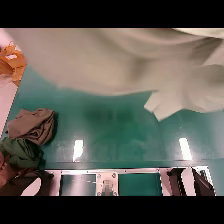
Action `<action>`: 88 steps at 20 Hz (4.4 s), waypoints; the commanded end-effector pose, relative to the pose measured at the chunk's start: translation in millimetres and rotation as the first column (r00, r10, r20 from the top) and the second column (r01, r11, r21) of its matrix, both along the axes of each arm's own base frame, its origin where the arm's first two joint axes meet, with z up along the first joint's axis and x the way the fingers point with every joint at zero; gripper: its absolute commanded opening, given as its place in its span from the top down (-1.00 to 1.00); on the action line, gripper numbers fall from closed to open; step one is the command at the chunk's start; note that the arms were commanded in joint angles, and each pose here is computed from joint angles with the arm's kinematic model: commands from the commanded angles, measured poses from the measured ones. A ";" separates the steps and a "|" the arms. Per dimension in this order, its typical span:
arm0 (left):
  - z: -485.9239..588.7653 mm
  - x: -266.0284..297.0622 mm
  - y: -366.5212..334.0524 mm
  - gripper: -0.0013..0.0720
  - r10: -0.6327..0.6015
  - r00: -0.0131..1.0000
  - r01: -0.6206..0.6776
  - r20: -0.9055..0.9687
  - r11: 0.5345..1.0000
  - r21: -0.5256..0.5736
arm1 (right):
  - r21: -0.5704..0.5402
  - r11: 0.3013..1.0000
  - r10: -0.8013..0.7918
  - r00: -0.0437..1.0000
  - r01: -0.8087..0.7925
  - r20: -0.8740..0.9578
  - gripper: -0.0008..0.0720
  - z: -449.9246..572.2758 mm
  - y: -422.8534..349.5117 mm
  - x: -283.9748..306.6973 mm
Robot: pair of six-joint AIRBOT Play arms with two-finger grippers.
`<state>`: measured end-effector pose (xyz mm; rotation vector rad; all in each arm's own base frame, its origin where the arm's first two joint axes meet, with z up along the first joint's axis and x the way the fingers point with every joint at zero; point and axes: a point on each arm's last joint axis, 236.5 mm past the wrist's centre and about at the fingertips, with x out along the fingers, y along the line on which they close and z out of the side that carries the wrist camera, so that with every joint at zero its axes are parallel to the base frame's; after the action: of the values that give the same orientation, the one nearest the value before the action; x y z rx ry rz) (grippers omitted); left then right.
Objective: Fold the shirts.
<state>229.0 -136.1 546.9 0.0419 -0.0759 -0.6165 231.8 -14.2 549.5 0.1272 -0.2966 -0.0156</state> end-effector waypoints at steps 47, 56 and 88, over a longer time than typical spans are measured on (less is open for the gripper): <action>-576.0 311.3 20.7 0.90 0.112 0.331 -0.106 -0.937 0.991 0.081 | 0.505 0.858 0.454 0.324 0.090 -0.830 0.93 -585.9 -136.0 298.1; -631.7 272.7 6.0 0.90 0.126 0.202 -0.090 -0.971 0.990 0.109 | 0.485 0.864 0.457 0.196 0.131 -0.867 0.93 -636.3 -126.5 262.9; -564.6 25.9 9.9 -0.72 0.265 -0.023 -0.122 -0.964 0.956 0.266 | 0.346 0.675 0.514 -0.079 0.652 -0.854 -0.12 -638.7 -35.3 -51.8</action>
<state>287.8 -123.8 11.5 -0.2525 1.4785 -0.2907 200.3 -82.1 -64.7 0.8467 1.4792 -0.3903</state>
